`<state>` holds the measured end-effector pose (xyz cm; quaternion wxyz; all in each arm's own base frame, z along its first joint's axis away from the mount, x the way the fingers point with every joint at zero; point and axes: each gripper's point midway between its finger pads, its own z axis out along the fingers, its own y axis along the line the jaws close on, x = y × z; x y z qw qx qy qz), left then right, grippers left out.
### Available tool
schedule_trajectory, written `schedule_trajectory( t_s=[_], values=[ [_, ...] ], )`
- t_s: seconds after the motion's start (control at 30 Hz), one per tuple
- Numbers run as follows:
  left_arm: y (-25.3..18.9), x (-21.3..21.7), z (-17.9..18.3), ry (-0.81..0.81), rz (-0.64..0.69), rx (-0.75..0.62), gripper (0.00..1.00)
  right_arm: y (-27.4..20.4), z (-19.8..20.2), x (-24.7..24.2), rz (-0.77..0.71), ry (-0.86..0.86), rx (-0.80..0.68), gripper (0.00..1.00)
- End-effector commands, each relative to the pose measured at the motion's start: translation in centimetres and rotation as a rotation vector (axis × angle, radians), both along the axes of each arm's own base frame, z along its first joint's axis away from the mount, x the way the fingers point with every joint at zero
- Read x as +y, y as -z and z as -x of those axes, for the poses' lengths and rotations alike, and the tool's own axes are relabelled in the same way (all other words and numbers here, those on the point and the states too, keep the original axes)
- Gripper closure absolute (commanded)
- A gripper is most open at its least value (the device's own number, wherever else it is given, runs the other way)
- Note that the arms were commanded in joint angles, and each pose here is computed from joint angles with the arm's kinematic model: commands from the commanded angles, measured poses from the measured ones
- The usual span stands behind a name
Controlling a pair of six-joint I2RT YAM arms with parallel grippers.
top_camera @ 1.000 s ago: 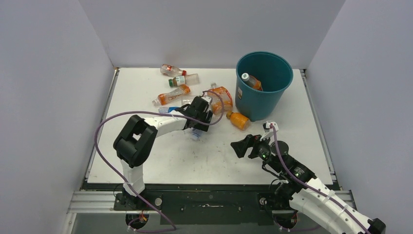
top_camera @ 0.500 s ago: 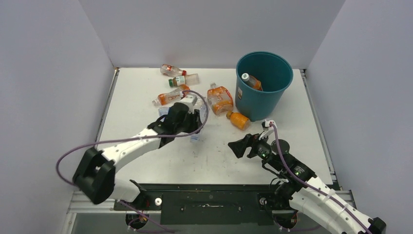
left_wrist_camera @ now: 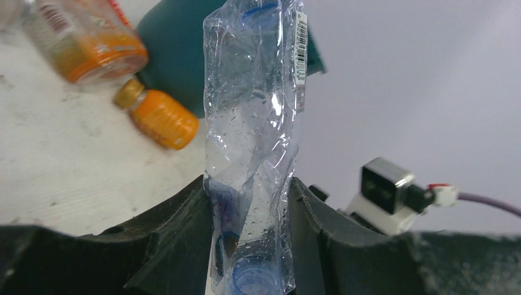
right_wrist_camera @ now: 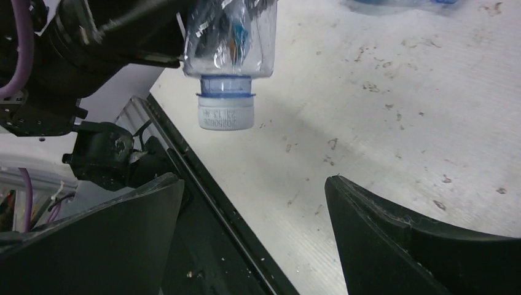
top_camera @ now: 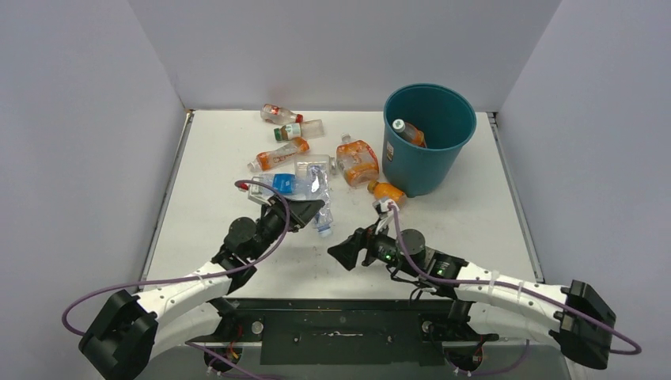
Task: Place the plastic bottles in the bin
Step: Pick up the plastic bottle at the center of the board, then place the plastic bottle in the trash bin.
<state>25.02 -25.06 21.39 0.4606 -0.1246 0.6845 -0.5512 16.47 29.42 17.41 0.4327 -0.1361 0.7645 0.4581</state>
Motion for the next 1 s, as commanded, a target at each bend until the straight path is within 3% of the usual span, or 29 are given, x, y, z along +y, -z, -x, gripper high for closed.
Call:
schedule_trajectory(
  t_s=[0.0,0.3,0.47,0.67,0.97],
  values=[
    [-9.3,0.7,1.8,0.047,0.369,-0.173,0.76,-5.2,-1.2,3.0,-0.093,0.077,-0.138,0.13],
    [-10.0,1.6,3.1,0.038,0.405,-0.2,0.77,-6.9,-2.3,3.8,-0.182,0.16,-0.172,0.17],
    [-9.6,2.0,3.2,0.022,0.379,-0.211,0.77,-7.9,-2.2,5.3,-0.133,0.116,-0.212,0.16],
    [-9.8,2.2,3.0,-0.001,0.345,-0.247,0.77,-8.7,-0.6,7.7,-0.031,0.005,-0.265,0.07],
    [-10.0,2.2,3.2,0.011,0.365,-0.246,0.78,-9.8,-1.6,5.9,-0.052,0.128,-0.268,0.11]
  ],
)
